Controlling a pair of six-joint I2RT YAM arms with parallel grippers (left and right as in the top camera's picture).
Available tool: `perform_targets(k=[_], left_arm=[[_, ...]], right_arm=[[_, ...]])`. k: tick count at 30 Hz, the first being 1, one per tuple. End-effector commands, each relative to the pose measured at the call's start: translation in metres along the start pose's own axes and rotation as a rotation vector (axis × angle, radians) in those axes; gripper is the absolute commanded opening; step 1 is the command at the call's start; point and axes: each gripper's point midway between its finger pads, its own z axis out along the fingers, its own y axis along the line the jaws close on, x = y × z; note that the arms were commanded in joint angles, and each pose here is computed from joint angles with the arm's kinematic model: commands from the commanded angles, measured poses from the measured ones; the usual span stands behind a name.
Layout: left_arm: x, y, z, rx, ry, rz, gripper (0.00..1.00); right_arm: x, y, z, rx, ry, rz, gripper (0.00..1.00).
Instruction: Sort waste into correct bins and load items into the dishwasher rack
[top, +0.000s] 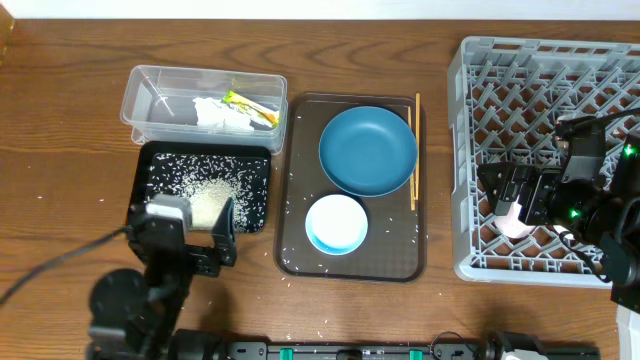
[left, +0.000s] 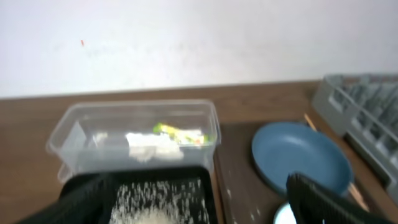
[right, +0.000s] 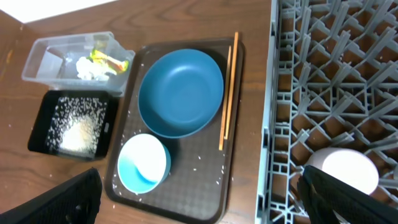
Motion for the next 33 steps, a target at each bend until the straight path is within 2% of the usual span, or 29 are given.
perform_targets(k=[1,10,22,33], left_arm=[[0.024,0.005,0.009,-0.017,-0.039,0.011,0.90],[0.066,0.008,0.021,-0.012,-0.147,0.015,0.90],[0.145,0.014,0.049,-0.019,0.021,0.004,0.90],[0.143,0.013,0.050,-0.018,0.009,0.005,0.90]], right_arm=[[-0.001,0.003,-0.002,-0.010,-0.005,-0.014,0.99],[-0.001,0.003,-0.002,-0.010,-0.005,-0.015,0.99],[-0.001,0.003,-0.002,-0.010,-0.005,-0.014,0.99],[-0.001,0.003,-0.001,-0.009,-0.003,-0.014,0.99]])
